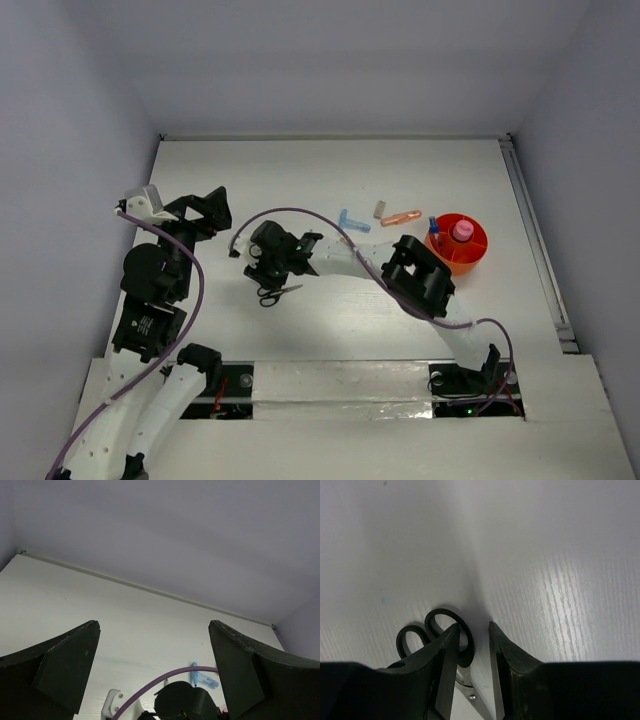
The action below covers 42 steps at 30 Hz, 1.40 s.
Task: Sort the stationery into containers
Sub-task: Move the scissors to the center of the board, then pick up the scissors from the center of the board.
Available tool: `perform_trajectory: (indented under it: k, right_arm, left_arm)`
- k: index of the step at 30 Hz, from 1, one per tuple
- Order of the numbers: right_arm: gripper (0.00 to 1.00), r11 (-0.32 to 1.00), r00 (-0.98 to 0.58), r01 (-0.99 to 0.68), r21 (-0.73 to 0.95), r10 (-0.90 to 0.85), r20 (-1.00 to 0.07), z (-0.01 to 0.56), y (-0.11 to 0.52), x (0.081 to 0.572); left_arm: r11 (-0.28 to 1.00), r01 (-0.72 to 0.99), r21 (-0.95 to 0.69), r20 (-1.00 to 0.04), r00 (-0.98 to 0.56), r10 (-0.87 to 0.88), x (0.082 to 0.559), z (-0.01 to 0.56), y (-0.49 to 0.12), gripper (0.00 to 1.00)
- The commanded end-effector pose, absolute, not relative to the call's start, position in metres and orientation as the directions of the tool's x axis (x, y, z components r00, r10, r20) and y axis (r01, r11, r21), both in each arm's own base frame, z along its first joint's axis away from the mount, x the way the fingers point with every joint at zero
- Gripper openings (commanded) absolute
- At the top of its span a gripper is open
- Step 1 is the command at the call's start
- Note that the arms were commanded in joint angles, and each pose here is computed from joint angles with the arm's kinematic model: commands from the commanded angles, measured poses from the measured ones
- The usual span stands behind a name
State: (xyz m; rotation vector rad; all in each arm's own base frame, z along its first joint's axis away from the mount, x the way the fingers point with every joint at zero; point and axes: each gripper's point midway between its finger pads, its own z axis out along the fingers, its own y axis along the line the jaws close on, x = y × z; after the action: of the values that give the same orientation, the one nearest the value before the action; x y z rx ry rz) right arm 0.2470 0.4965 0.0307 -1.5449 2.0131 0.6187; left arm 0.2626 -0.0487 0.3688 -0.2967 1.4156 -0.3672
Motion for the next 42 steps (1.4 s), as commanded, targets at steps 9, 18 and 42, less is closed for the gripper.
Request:
perform_trajectory:
  k: [9, 18, 42]
  right_arm:
    - [0.47, 0.199, -0.087, -0.971, -0.132, -0.81, -0.58, 0.007, 0.504, 0.227]
    - [0.0, 0.175, -0.082, -0.975, -0.135, -0.855, -0.512, -0.015, 0.5, 0.228]
    - [0.0, 0.923, 0.244, 0.119, 0.367, 0.331, -0.911, 0.324, 0.109, 0.329]
  left_arm:
    - [0.904, 0.098, -0.417, -0.891, 0.156, -0.427, 0.259, 0.382, -0.048, 0.89]
    - [0.903, 0.102, -0.417, -0.889, 0.159, -0.429, 0.258, 0.383, -0.048, 0.88]
    - [0.886, 0.197, -0.42, -0.88, 0.148, -0.45, 0.245, 0.39, -0.067, 0.89]
